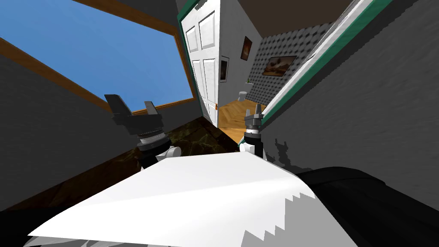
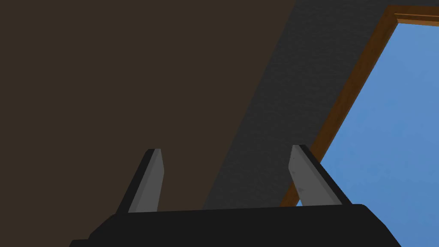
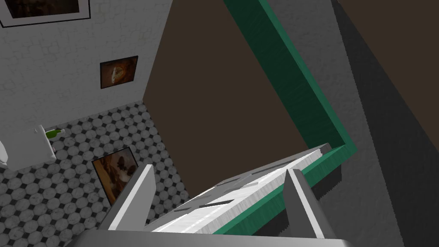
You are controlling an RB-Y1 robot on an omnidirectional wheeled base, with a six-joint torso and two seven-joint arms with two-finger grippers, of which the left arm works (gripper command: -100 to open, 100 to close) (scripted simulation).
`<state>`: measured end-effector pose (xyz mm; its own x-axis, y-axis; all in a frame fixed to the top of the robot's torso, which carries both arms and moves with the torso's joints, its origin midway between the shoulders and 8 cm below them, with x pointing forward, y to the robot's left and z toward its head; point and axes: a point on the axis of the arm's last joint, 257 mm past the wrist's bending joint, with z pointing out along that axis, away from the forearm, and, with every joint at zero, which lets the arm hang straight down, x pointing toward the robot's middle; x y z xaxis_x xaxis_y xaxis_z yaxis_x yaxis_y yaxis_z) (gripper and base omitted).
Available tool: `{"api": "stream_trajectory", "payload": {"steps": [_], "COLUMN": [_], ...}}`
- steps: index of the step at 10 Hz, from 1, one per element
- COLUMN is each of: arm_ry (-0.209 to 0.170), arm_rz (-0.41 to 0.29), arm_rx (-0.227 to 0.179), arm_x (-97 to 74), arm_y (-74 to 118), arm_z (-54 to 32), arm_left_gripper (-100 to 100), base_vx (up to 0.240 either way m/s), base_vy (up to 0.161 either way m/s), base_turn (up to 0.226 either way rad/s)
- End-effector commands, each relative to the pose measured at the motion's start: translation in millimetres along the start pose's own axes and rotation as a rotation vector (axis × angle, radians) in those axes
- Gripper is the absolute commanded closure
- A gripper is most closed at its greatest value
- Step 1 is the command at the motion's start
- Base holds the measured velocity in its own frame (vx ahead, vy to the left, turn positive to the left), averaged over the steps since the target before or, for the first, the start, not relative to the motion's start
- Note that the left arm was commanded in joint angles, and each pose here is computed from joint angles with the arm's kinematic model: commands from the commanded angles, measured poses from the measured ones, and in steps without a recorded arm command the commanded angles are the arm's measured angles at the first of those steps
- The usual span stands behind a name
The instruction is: Push the door open
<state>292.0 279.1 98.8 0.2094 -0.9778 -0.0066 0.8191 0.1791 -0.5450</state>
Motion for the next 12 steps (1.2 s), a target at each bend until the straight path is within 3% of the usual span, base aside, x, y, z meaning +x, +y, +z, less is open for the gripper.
{"api": "stream_trajectory", "payload": {"steps": [1,12], "arm_ry": [0.012,0.084], "arm_rz": [-0.008,-0.063], "arm_rx": [-0.015,-0.133], "arm_x": [3.8,31.8], "arm_y": [10.0,85.2], "arm_z": [-2.6,-27.0], "arm_left_gripper": [-100,-100], "base_vx": [0.156,0.08], "base_vy": [-0.025,0.033], "base_turn": [-0.026,-0.062]}}
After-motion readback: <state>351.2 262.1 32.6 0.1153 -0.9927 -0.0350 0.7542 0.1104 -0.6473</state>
